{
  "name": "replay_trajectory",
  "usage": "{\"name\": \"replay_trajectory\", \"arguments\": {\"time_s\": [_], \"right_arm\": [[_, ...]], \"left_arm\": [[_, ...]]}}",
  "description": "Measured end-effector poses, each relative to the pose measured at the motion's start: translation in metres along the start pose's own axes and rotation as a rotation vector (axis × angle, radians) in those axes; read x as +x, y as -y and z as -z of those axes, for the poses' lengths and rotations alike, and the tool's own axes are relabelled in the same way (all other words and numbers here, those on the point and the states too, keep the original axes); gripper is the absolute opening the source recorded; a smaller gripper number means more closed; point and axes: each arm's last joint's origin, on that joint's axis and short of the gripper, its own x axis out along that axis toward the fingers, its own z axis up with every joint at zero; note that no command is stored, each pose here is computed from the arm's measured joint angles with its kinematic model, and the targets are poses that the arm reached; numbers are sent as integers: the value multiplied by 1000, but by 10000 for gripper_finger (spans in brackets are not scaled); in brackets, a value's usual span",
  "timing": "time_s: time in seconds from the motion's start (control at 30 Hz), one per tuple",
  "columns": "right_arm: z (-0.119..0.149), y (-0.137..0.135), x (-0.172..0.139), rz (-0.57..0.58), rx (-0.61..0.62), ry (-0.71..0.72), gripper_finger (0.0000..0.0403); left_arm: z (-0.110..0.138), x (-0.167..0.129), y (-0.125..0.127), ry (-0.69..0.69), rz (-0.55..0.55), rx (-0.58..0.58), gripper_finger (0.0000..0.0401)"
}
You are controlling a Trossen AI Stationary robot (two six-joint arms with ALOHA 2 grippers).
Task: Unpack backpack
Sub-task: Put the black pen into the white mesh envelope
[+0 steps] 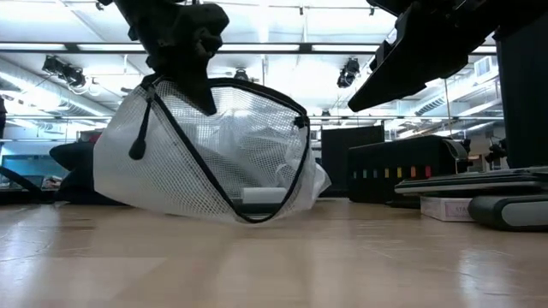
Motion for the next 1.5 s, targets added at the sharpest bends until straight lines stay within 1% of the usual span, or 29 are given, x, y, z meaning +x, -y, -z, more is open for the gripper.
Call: {"name": "replay_trajectory", "arguments": {"time_s": [0.17, 0.27, 0.43, 0.57, 0.8, 1.07, 1.2, 1.37, 1.5], "right_arm": [[0, 0, 0, 0, 0, 0, 77], [0, 0, 0, 0, 0, 0, 76], [0, 0, 0, 2, -7, 0, 74], [0, 2, 0, 51, -18, 14, 75], [-1, 5, 1, 66, -31, 15, 71], [-2, 6, 2, 65, 8, 15, 68], [-5, 2, 0, 49, 6, 24, 70], [-12, 0, -1, 42, 11, 42, 70], [-18, -2, -3, 36, -13, 57, 65]], "left_arm": [[-1, 0, 2, 14, 15, 41, 0], [-3, 0, 3, 30, 31, 43, 0], [-8, -1, 8, 84, 83, 25, 0], [-14, -2, 14, 143, 140, 5, 0], [-25, -6, 24, 261, 254, -35, 0], [-37, -13, 33, 377, 364, -75, 0], [-41, -16, 36, 421, 407, -90, 0], [-43, -18, 38, 448, 432, -99, 0], [-44, -19, 38, 456, 440, -102, 0]]}}
